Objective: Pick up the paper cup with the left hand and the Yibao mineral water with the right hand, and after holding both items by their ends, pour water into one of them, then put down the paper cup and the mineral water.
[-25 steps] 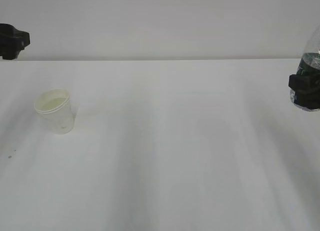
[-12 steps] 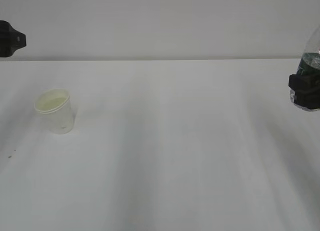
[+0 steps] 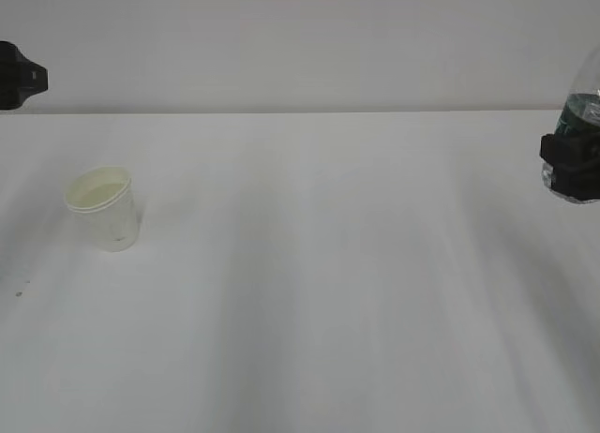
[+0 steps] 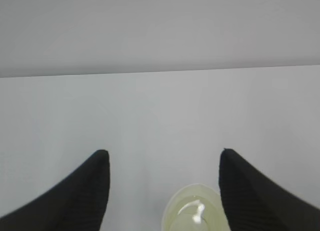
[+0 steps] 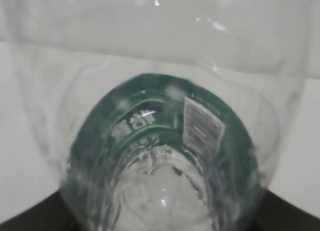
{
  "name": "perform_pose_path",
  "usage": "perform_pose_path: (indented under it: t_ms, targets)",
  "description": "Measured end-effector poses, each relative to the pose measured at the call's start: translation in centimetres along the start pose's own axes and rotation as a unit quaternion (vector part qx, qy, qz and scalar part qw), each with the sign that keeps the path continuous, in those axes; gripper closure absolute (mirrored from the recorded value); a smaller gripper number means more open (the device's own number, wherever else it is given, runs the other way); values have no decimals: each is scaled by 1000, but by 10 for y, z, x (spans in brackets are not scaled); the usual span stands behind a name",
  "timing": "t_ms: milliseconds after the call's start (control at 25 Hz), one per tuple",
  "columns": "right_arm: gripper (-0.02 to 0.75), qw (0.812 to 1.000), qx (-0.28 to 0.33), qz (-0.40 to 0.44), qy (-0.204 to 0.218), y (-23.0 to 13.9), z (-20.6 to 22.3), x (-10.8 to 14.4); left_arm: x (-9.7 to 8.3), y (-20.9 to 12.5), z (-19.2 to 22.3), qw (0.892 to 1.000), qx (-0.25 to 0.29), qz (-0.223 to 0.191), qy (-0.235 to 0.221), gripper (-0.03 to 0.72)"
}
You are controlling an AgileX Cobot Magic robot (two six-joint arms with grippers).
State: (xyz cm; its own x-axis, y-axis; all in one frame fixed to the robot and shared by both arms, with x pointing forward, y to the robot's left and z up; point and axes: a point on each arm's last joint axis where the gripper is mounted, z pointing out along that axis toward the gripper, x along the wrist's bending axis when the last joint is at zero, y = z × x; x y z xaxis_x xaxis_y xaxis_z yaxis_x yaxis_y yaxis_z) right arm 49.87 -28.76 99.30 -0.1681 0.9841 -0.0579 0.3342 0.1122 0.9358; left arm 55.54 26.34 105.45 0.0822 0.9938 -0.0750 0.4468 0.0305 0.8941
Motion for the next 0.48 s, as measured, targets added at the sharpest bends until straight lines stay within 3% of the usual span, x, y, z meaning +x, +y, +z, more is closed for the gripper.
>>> perform_pose_path:
  t_ms: [480]
  targets:
    - [337, 1000, -6, 7, 16, -11, 16, 2, 0, -5, 0, 1000, 25, 0, 2, 206]
